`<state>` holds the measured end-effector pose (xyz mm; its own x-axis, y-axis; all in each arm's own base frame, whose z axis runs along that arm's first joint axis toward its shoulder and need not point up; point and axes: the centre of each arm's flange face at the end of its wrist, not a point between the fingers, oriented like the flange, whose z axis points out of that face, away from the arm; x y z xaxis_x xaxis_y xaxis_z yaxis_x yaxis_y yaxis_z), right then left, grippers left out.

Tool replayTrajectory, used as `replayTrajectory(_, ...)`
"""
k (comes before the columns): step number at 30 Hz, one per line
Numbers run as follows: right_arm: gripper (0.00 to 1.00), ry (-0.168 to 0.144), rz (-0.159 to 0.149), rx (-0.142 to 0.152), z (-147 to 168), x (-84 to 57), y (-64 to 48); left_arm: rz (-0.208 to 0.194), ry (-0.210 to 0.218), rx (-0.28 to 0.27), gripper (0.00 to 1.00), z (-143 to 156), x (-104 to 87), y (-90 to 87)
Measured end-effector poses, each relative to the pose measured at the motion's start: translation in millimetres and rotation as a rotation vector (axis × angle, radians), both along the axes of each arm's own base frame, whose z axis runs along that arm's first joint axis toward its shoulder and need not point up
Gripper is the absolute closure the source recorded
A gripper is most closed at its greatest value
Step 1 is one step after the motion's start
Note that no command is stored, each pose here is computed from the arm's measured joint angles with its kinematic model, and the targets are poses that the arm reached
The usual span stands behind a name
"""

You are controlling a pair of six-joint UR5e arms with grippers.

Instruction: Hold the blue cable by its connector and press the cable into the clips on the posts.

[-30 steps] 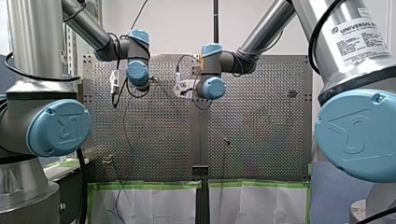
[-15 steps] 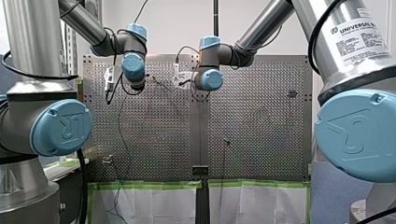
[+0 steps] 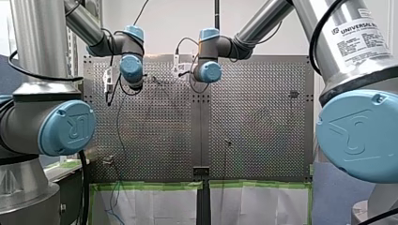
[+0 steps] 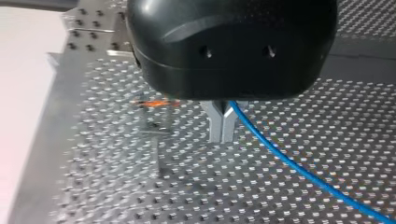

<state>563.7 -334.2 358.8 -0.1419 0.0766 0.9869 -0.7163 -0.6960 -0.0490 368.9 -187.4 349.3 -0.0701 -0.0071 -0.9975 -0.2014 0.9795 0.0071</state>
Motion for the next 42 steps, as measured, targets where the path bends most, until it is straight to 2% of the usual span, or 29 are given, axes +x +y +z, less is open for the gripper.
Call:
replayTrajectory(7, 1.0, -0.001, 0.002, 0.016, -3.0, 11.0, -10.3, 0.012, -0.018, -0.008, 1.0, 16.0, 6.0, 3.0)
replayTrajectory(15, 1.0, -0.045, 0.011, 0.025, 20.3, 19.5, -21.3, 0.019, -0.022, -0.011, 1.0, 14.7, 12.5, 7.3)
replayTrajectory(22, 1.0, -0.083, 0.021, 0.026, 39.3, 23.8, -29.4, -0.008, -0.024, -0.036, 1.0, 14.5, 29.8, 5.8)
replayTrajectory(27, 1.0, -0.077, 0.02, 0.036, 42.8, 28.8, -35.4, -0.012, -0.053, -0.061, 1.0, 26.9, 42.7, 4.0)
replayTrajectory(33, 1.0, -0.068, 0.019, 0.048, 42.2, 35.4, -42.1, 0.003, -0.082, -0.078, 1.0, 38.6, 50.8, 6.0)
replayTrajectory(42, 1.0, -0.075, 0.016, 0.068, 32.2, 42.1, -53.8, 0.0, -0.048, -0.067, 1.0, 20.5, 66.4, 4.9)
